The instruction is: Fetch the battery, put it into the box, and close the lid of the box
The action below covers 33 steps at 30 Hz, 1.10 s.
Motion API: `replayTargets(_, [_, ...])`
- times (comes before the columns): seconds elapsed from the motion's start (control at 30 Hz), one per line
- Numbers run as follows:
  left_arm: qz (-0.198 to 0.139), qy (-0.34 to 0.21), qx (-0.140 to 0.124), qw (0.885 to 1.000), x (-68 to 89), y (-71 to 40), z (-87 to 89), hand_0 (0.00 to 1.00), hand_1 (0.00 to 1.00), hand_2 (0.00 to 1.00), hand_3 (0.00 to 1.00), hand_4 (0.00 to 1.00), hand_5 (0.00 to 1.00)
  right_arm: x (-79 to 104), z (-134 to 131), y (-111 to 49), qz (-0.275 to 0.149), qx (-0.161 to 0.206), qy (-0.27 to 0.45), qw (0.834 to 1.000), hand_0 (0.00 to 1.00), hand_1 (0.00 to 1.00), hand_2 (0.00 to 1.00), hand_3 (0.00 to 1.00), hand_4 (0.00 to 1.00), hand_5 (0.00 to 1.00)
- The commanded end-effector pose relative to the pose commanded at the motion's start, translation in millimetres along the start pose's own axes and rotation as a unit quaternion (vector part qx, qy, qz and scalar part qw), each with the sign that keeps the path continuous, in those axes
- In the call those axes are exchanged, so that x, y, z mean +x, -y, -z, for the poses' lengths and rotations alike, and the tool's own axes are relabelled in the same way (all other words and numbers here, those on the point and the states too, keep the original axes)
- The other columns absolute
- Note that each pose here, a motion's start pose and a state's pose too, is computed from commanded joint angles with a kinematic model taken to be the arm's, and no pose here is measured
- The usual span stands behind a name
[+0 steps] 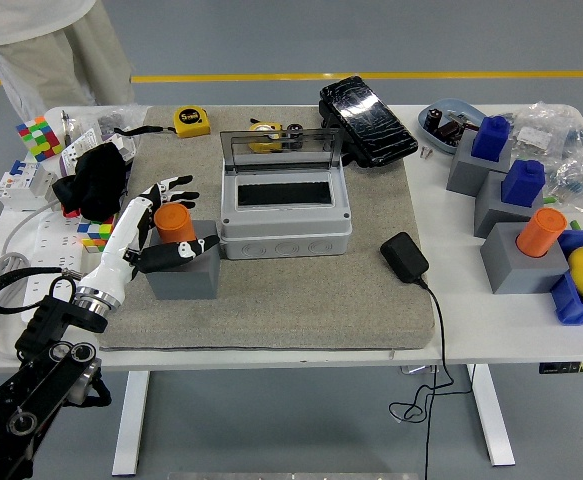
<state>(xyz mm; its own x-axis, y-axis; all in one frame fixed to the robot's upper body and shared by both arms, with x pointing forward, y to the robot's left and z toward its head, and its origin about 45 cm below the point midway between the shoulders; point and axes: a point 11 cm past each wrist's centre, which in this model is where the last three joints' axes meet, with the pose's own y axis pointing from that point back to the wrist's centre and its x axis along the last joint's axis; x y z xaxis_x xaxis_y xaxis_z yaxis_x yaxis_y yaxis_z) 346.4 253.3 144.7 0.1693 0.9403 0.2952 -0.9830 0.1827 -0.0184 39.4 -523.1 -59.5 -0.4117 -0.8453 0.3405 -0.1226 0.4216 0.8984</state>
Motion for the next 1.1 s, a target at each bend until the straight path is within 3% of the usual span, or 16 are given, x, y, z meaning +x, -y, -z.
replayTargets(0.13, [-0.01,-0.018,-0.003,1.0,-0.3,1.2,2.4,0.431,0.599,0.617,0.728,0.998,0.002,0.2,-0.1,0.0,0.0,0.0,0.0,1.0,0.546,0.603,0.588,0.543,0.919,0.467])
replayTargets(0.17, [-0.011,-0.021,-0.002,1.0,-0.6,1.7,3.3,0.355,0.488,0.515,0.684,0.998,0.002,0.3,-0.2,0.0,0.0,0.0,0.0,1.0,0.546,0.603,0.588,0.543,0.919,0.466])
replayTargets(0.33, [-0.016,-0.039,-0.006,0.999,-3.5,3.3,4.2,0.355,0.488,0.515,0.684,0.998,0.002,0.5,-0.1,0.0,-0.001,0.0,0.0,1.0,0.546,0.603,0.588,0.543,0.919,0.466])
replayTargets(0.37, [-0.018,-0.045,-0.007,0.999,-4.1,3.6,4.4,0.263,0.364,0.395,0.512,0.998,0.002,0.4,-0.2,0.0,-0.001,0.0,0.0,1.0,0.546,0.602,0.588,0.543,0.919,0.464])
replayTargets(0.53, [-0.023,-0.067,-0.009,0.997,-8.5,5.4,5.5,0.263,0.364,0.395,0.512,0.998,0.002,0.4,-1.0,0.0,-0.001,-0.001,-0.001,1.0,0.546,0.602,0.588,0.543,0.919,0.464])
replayTargets(0.57, [-0.025,-0.07,-0.01,0.997,-9.2,5.7,5.8,0.187,0.238,0.28,0.368,0.994,0.002,0.5,-1.3,0.0,-0.001,-0.001,-0.001,1.0,0.546,0.602,0.588,0.543,0.919,0.464])
replayTargets(0.73, [-0.031,-0.085,-0.015,0.996,-11.9,8.2,6.3,0.187,0.238,0.28,0.368,0.994,0.002,-0.2,-0.7,0.0,0.0,-0.001,0.0,1.0,0.546,0.602,0.588,0.543,0.919,0.464])
replayTargets(0.77, [-0.031,-0.086,-0.016,0.996,-12.4,8.5,6.2,0.147,0.169,0.212,0.269,0.962,0.002,-0.3,-0.7,0.0,0.0,-0.001,0.0,1.0,0.546,0.602,0.59,0.543,0.919,0.462])
replayTargets(0.93, [-0.032,-0.092,-0.02,0.995,-17.4,11.7,5.3,0.147,0.169,0.212,0.269,0.962,0.002,-0.2,-0.9,0.0,0.0,-0.001,0.0,1.0,0.546,0.602,0.59,0.543,0.919,0.462])
replayTargets(0.97, [-0.033,-0.093,-0.022,0.995,-18.2,12.3,5.0,0.111,0.12,0.157,0.205,0.932,0.002,-0.2,-1.1,0.0,0.0,-0.001,0.0,1.0,0.546,0.602,0.589,0.543,0.92,0.462])
replayTargets(1.1, [-0.035,-0.096,-0.025,0.994,-21.0,14.2,3.6,0.111,0.12,0.157,0.205,0.932,0.002,-0.4,-0.8,0.0,0.0,0.0,-0.001,1.0,0.546,0.602,0.589,0.543,0.92,0.462])
